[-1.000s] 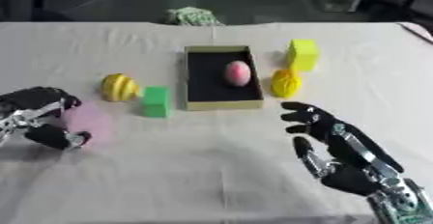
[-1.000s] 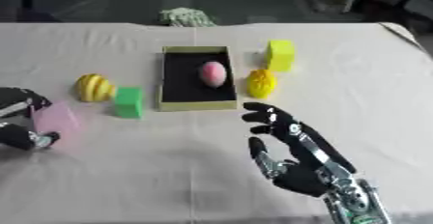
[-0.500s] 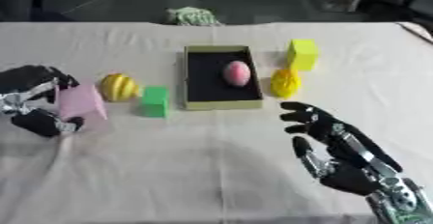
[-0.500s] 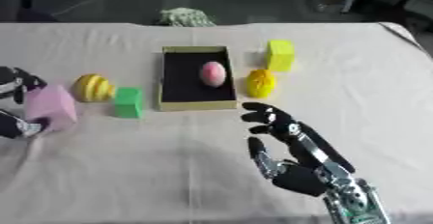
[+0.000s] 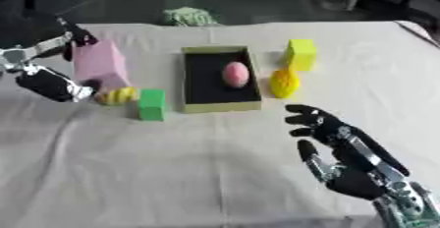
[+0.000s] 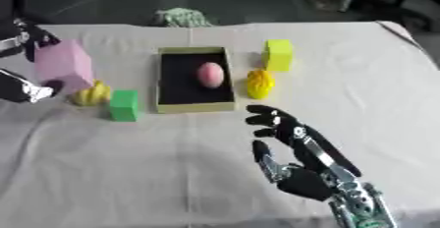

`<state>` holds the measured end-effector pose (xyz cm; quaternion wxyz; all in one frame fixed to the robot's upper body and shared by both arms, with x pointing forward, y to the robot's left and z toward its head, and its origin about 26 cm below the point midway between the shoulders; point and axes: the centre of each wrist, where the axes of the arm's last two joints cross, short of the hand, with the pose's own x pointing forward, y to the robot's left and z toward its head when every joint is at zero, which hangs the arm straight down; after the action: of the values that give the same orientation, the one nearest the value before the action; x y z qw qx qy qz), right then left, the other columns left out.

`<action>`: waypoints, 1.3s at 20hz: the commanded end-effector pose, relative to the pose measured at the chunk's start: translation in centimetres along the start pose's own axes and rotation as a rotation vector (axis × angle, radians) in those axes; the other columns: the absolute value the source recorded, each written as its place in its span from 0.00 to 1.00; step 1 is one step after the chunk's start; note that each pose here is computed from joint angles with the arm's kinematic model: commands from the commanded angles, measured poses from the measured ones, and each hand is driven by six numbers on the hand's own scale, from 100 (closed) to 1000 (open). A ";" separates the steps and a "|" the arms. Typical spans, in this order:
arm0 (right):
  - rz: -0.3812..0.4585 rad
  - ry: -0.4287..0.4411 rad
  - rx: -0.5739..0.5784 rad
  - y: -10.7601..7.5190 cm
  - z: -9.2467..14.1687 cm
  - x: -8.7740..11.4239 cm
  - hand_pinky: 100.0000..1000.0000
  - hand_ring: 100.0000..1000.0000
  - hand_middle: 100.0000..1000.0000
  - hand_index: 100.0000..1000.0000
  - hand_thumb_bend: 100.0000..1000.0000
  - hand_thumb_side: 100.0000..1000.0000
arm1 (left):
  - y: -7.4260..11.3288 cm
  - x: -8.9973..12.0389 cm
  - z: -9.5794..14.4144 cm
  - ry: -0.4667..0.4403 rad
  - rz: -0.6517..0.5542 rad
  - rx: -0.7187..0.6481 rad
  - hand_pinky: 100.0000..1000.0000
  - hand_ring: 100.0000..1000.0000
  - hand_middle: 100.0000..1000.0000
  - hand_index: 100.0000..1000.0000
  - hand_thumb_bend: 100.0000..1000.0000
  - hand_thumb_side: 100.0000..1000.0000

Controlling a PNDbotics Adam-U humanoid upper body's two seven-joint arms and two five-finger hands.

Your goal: Pick up objects on the table and place them in the box.

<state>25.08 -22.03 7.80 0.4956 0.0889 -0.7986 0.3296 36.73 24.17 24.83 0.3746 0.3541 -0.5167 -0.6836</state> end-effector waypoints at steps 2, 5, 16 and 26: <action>0.004 -0.044 0.011 -0.2 -0.7 0.8 0.81 0.90 0.92 0.81 0.00 0.34 | 1.0 1.8 -2.0 -0.077 -0.066 0.017 0.74 0.56 0.48 0.73 0.06 0.25; 0.001 -0.060 0.016 -0.2 -1.0 1.0 0.81 0.90 0.92 0.81 0.00 0.34 | 1.0 3.3 -3.4 -0.133 -0.096 0.017 0.74 0.57 0.49 0.73 0.06 0.25; -0.010 -0.092 0.042 -0.1 -1.7 1.4 0.81 0.90 0.92 0.81 0.00 0.34 | -0.9 5.1 -7.5 -0.126 -0.114 0.019 0.74 0.57 0.50 0.74 0.05 0.25; -0.019 -0.119 0.061 0.0 -2.3 1.8 0.81 0.90 0.92 0.80 0.00 0.35 | -2.5 4.7 -9.8 -0.058 -0.063 0.042 0.75 0.58 0.51 0.76 0.00 0.23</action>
<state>25.92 -20.41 9.21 0.4624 0.1256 -0.8080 0.3429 42.30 16.25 18.80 0.3336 0.3433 -0.5209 -0.7067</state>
